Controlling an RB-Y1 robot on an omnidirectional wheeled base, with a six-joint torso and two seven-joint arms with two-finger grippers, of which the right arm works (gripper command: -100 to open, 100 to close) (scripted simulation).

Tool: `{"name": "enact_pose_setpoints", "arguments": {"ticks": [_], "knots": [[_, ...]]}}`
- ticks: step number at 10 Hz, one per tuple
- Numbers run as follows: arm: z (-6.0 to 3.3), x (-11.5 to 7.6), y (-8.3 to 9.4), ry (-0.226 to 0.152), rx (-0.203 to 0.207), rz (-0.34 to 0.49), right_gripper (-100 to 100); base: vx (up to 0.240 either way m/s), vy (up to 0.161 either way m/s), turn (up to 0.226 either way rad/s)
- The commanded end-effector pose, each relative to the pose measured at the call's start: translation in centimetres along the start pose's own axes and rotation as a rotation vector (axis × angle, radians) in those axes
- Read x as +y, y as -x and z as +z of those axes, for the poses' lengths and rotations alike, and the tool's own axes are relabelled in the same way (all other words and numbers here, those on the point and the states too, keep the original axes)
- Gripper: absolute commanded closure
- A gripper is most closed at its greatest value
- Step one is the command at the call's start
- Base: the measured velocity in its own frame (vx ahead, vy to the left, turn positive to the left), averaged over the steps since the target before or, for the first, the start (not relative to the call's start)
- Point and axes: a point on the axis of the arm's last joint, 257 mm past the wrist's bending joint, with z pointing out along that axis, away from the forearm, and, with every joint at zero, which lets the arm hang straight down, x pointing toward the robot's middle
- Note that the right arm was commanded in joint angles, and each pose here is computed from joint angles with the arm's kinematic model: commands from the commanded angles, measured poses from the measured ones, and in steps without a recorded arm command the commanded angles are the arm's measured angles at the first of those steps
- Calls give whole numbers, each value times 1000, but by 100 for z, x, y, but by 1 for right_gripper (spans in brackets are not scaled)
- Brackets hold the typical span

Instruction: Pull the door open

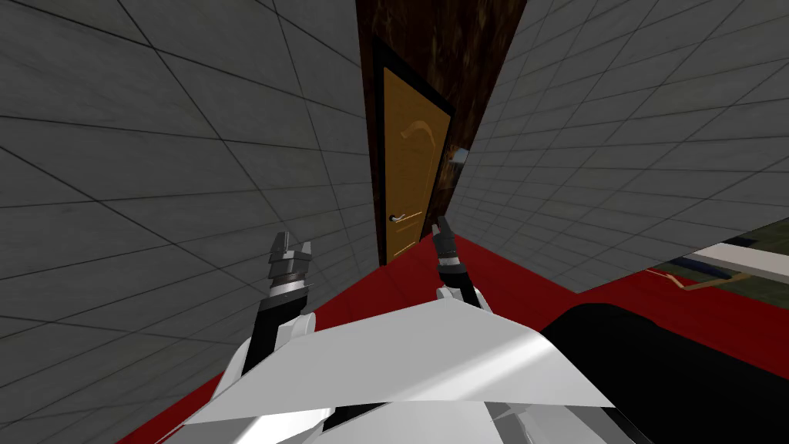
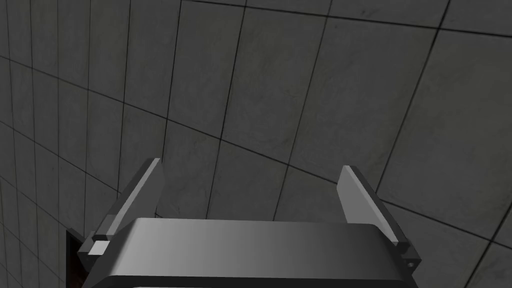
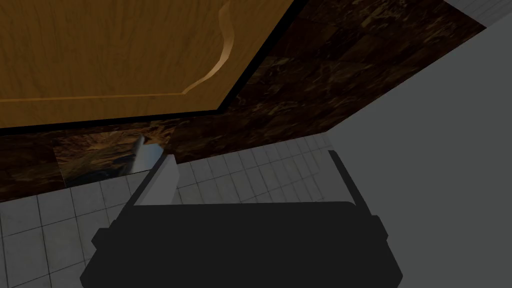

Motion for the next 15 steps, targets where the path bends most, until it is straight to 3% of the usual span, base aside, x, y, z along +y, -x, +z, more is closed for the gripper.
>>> {"name": "enact_pose_setpoints", "arguments": {"ticks": [1, 15], "knots": [[-14, -94, -36, -12, 10, 10, -100, 49, -90, 103], [-261, -1187, -352, -158, 111, 109, -100, 53, -30, 88]]}}
